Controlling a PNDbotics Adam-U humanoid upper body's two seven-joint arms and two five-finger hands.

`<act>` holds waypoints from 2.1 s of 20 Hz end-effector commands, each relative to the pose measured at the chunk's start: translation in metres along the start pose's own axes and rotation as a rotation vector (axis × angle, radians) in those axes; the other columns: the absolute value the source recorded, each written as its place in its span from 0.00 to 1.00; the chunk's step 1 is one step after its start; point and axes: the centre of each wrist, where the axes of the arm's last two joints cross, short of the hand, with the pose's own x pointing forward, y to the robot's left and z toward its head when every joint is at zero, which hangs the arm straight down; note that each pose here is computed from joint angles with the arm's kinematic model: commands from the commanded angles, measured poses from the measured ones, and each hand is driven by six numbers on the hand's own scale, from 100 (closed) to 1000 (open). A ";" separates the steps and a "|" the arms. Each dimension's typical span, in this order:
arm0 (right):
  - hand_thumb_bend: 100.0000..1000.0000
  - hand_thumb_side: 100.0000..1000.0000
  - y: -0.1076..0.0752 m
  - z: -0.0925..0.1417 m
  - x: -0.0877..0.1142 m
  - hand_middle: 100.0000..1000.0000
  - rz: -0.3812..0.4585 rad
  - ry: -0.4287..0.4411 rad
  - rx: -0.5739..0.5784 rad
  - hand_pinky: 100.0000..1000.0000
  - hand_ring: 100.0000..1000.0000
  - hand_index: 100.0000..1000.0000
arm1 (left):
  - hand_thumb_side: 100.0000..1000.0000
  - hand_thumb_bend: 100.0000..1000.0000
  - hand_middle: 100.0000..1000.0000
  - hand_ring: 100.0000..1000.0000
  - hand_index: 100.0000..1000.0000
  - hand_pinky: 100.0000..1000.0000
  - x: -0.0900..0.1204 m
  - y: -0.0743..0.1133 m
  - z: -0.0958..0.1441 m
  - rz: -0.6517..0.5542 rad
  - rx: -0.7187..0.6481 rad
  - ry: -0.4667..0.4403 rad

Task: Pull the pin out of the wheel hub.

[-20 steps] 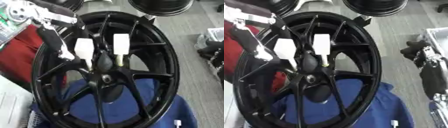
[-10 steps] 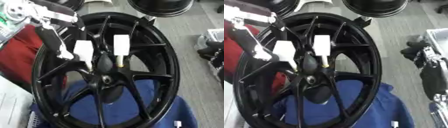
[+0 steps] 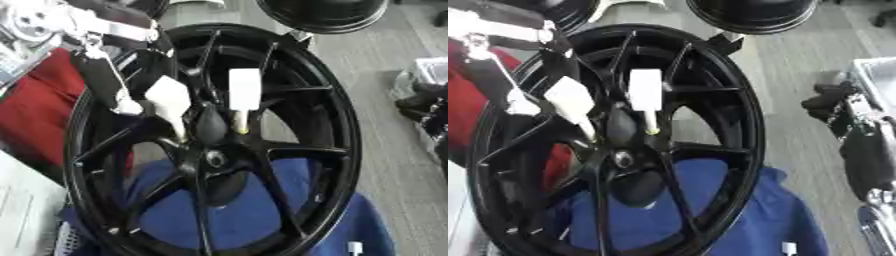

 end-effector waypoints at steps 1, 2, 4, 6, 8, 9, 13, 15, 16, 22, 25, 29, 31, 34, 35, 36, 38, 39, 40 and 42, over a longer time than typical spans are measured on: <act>0.00 0.82 -0.001 -0.002 0.006 0.54 0.014 -0.021 0.003 0.83 0.72 0.71 | 0.00 0.26 0.40 0.55 0.33 0.67 0.002 0.009 0.011 -0.012 0.051 -0.004; 0.00 0.82 -0.001 -0.002 0.006 0.54 0.015 -0.021 0.003 0.83 0.72 0.71 | 0.00 0.27 0.40 0.55 0.32 0.67 0.003 0.010 0.012 -0.012 0.058 -0.008; 0.00 0.82 -0.001 -0.002 0.006 0.54 0.016 -0.021 0.004 0.83 0.72 0.71 | 0.00 0.28 0.40 0.54 0.30 0.67 0.005 0.013 0.015 -0.011 0.070 -0.016; 0.00 0.82 -0.002 -0.002 0.006 0.54 0.018 -0.021 0.002 0.83 0.72 0.71 | 0.00 0.29 0.39 0.54 0.28 0.67 0.007 0.019 0.020 -0.016 0.085 -0.026; 0.00 0.82 -0.002 -0.001 0.006 0.54 0.018 -0.021 0.002 0.83 0.72 0.71 | 0.00 0.30 0.39 0.54 0.26 0.67 0.009 0.026 0.025 -0.018 0.106 -0.044; 0.00 0.82 -0.002 -0.001 0.006 0.54 0.018 -0.021 0.001 0.83 0.72 0.71 | 0.00 0.31 0.39 0.54 0.26 0.66 0.012 0.029 0.028 -0.036 0.119 -0.048; 0.00 0.82 -0.003 -0.001 0.006 0.54 0.018 -0.021 0.000 0.83 0.72 0.71 | 0.00 0.30 0.38 0.53 0.25 0.65 0.011 0.041 0.038 -0.005 0.191 -0.059; 0.00 0.82 -0.003 -0.001 0.006 0.54 0.017 -0.022 -0.001 0.83 0.72 0.71 | 0.00 0.29 0.37 0.52 0.24 0.65 0.009 0.048 0.046 0.024 0.246 -0.063; 0.00 0.82 -0.003 -0.001 0.006 0.54 0.018 -0.022 -0.003 0.83 0.72 0.71 | 0.00 0.28 0.37 0.52 0.23 0.64 0.007 0.052 0.051 0.043 0.285 -0.066; 0.00 0.81 -0.005 0.000 0.005 0.54 0.020 -0.022 -0.012 0.83 0.72 0.71 | 0.00 0.25 0.36 0.51 0.21 0.62 -0.022 0.074 0.086 0.175 0.511 -0.038; 0.00 0.81 -0.007 0.001 0.005 0.54 0.026 -0.024 -0.019 0.83 0.72 0.71 | 0.00 0.25 0.35 0.50 0.21 0.61 -0.053 0.075 0.110 0.258 0.623 0.047; 0.00 0.80 -0.009 0.001 0.005 0.54 0.030 -0.030 -0.028 0.83 0.72 0.71 | 0.00 0.25 0.35 0.50 0.21 0.61 -0.111 0.058 0.146 0.369 0.750 0.269; 0.00 0.80 -0.009 0.000 0.006 0.54 0.029 -0.036 -0.031 0.83 0.72 0.71 | 0.00 0.25 0.36 0.50 0.21 0.61 -0.134 0.046 0.160 0.404 0.782 0.367; 0.00 0.79 -0.010 0.000 0.006 0.54 0.028 -0.043 -0.037 0.83 0.72 0.71 | 0.00 0.26 0.36 0.50 0.22 0.61 -0.161 0.025 0.176 0.446 0.804 0.488; 0.00 0.81 -0.011 0.000 0.006 0.54 0.027 -0.046 -0.040 0.83 0.72 0.71 | 0.00 0.26 0.36 0.51 0.22 0.61 -0.167 0.019 0.180 0.453 0.804 0.515; 0.00 0.79 -0.011 0.000 0.007 0.54 0.025 -0.048 -0.046 0.83 0.72 0.71 | 0.00 0.26 0.36 0.51 0.22 0.61 -0.174 0.011 0.184 0.461 0.800 0.552; 0.00 0.79 -0.011 -0.001 0.007 0.54 0.022 -0.051 -0.052 0.83 0.72 0.71 | 0.00 0.26 0.37 0.51 0.23 0.62 -0.185 -0.006 0.189 0.473 0.784 0.601; 0.00 0.79 -0.011 -0.001 0.007 0.54 0.020 -0.053 -0.054 0.83 0.72 0.71 | 0.00 0.26 0.37 0.51 0.24 0.62 -0.190 -0.014 0.192 0.481 0.773 0.616; 0.00 0.79 -0.011 -0.001 0.007 0.54 0.018 -0.055 -0.056 0.83 0.72 0.71 | 0.00 0.24 0.38 0.52 0.25 0.62 -0.195 -0.023 0.193 0.491 0.756 0.635; 0.00 0.79 -0.011 -0.002 0.007 0.54 0.015 -0.058 -0.059 0.83 0.72 0.71 | 0.00 0.19 0.40 0.54 0.29 0.64 -0.201 -0.041 0.194 0.500 0.713 0.652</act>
